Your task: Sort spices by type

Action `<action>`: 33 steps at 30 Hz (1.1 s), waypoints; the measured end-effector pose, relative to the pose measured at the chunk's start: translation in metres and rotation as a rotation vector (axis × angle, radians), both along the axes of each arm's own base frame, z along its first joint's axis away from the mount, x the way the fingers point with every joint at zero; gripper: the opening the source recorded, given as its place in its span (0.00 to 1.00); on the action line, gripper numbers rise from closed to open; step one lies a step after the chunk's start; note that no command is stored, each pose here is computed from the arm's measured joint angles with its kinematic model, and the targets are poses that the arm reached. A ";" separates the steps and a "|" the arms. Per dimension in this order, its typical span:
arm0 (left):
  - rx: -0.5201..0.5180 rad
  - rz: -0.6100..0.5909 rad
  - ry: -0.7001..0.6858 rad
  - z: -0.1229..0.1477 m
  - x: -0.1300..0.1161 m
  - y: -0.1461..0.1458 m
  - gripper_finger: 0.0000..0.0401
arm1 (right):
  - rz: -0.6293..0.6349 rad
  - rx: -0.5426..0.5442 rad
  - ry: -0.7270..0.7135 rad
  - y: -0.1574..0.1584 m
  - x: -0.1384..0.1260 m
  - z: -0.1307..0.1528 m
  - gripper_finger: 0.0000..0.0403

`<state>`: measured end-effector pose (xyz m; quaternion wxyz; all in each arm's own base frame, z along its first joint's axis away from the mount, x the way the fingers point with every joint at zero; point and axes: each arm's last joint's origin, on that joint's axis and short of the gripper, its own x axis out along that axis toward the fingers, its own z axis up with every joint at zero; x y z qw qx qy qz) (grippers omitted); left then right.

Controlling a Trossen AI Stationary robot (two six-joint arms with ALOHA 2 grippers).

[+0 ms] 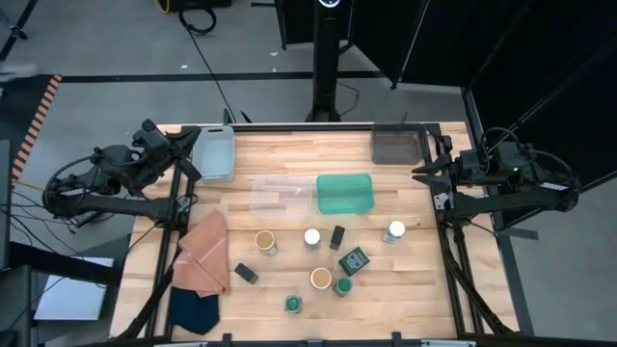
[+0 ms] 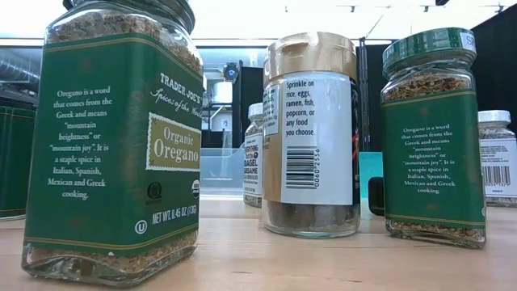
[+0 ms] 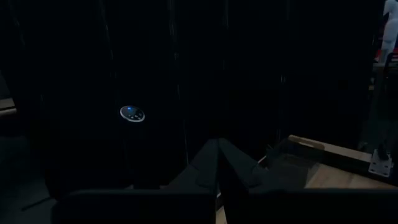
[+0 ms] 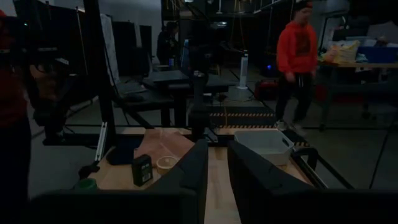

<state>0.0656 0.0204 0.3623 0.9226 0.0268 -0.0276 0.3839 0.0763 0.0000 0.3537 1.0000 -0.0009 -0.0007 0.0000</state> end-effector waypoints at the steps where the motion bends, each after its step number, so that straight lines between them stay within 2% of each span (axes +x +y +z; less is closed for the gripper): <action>1: 0.000 0.000 0.000 0.000 0.000 0.000 0.03 | 0.000 0.000 0.000 0.000 0.000 0.000 0.18; 6: -0.001 0.000 -0.008 0.001 0.000 0.000 0.03 | 0.000 0.000 0.000 0.000 0.000 0.000 0.18; 12: -0.087 -0.022 -0.134 0.004 0.000 0.000 0.03 | 0.000 0.000 0.000 0.000 0.000 0.000 0.18; 18: -0.097 -0.045 -0.178 0.007 0.000 -0.001 0.03 | 0.000 0.000 0.000 0.000 0.000 0.000 0.18; 20: -0.134 -0.054 -0.219 0.007 0.000 -0.001 0.03 | 0.000 0.000 0.000 0.000 0.000 0.000 0.18; 23: -0.176 -0.086 -0.254 0.007 0.000 -0.001 0.03 | 0.000 0.000 0.000 0.000 0.000 0.000 0.18; 28: -0.221 -0.154 -0.219 0.001 0.002 -0.003 0.03 | 0.000 0.000 0.000 0.000 0.000 0.000 0.18; 33: -0.244 -0.289 -0.224 0.002 0.005 -0.006 0.03 | 0.000 0.000 0.000 0.000 0.000 0.000 0.18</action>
